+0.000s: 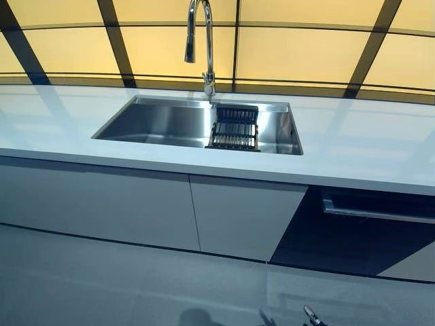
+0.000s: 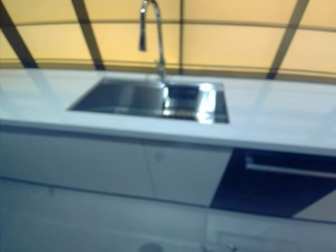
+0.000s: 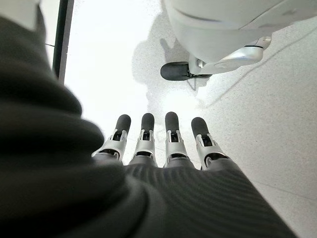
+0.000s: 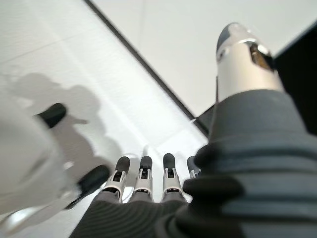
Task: Take plates into dishwasher
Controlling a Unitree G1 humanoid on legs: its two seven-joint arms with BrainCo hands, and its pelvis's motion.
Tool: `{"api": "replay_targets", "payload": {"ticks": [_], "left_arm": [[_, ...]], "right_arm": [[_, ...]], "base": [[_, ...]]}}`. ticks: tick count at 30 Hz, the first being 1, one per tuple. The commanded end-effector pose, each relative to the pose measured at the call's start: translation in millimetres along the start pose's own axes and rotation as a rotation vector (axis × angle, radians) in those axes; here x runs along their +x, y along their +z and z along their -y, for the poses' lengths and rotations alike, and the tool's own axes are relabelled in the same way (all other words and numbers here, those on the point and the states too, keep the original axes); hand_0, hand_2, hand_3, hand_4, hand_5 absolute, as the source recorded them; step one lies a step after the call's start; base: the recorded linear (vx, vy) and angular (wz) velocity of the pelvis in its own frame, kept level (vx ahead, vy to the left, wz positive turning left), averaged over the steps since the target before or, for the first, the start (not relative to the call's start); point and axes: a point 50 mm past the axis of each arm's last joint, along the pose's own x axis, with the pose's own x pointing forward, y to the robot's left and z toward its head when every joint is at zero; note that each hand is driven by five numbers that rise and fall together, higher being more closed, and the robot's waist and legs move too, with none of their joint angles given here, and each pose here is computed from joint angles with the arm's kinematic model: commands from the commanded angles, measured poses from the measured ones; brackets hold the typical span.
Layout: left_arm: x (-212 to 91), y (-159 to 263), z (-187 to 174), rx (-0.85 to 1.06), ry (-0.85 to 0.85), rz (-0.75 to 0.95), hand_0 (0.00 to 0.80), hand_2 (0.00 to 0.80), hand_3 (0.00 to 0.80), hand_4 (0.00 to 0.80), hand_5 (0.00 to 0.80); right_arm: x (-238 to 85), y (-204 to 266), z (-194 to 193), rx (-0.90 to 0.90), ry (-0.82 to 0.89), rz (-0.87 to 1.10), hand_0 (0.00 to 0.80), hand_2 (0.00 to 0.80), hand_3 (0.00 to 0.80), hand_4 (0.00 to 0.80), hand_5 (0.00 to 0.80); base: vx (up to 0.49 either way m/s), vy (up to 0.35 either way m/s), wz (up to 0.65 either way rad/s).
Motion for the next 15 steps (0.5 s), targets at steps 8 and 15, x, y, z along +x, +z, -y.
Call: {"api": "replay_targets", "payload": {"ticks": [8,15], "left_arm": [[2,0,14,0.020,-0.018,-0.028,0.000,0.000,0.000,0.000,0.000],[2,1,17,0.013,-0.027,-0.015,0.000,0.000,0.000,0.000,0.000]], "right_arm": [[5,-20,-15,-0.094,0.069,-0.097,0.000,0.000,0.000,0.000,0.000],[7,-27,-19,-0.159,0.072,-0.125,0.000,0.000,0.000,0.000,0.000]], "base": [[0.031,0.044,-0.01],[0.000,0.000,0.00]]}}
